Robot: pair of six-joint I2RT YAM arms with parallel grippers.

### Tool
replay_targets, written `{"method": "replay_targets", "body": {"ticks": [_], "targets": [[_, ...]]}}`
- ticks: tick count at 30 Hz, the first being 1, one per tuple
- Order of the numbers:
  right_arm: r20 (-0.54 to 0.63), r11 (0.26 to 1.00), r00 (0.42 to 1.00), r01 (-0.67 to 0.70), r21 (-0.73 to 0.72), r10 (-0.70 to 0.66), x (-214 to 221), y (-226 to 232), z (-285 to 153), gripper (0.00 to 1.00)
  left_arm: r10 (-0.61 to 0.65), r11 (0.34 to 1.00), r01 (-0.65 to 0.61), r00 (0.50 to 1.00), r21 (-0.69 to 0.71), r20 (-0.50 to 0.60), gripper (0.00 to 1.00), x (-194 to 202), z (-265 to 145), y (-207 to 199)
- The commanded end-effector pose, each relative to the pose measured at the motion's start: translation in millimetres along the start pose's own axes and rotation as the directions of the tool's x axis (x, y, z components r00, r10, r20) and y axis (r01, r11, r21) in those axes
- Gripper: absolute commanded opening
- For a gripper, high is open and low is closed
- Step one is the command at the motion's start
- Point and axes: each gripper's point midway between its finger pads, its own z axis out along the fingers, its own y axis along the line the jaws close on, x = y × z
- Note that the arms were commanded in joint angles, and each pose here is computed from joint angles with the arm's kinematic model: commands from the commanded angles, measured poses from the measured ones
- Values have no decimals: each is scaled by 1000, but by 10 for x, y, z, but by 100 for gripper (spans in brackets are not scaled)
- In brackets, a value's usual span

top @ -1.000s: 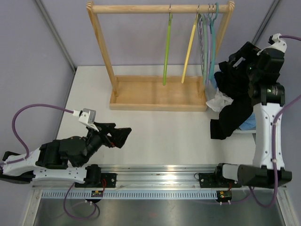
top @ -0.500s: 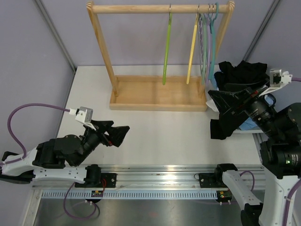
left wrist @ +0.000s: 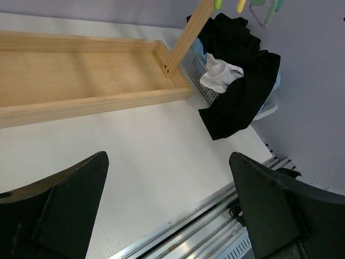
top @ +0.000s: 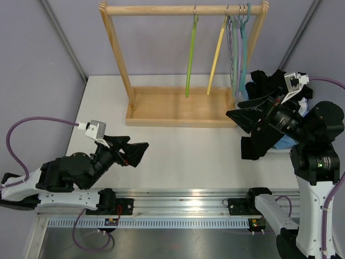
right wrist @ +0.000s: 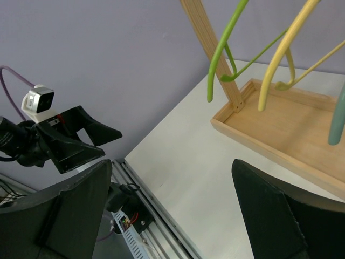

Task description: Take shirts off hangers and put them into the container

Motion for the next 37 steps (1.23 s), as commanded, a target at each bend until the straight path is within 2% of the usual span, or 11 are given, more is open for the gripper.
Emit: {"method": "replay_targets", "body": {"ticks": [1,11,21,37], "targets": [[25,992,999,45,-118,-43,-118,319,-64,100,-41,998,39,998,42,42,99,-220,-19,-134],[20,980,1000,16,-198,-12,-154,388,7,99,-23,996,19,998,85,51,99,-341,-21,-272],[13,968,999,54,-245,-52,-151,527,-21,99,-12,995,6,998,103,65,99,-405,-15,-335],[14,974,999,33,-225,-31,-131,490,-18,99,-25,994,18,998,106,62,99,-379,-16,-330]]}}
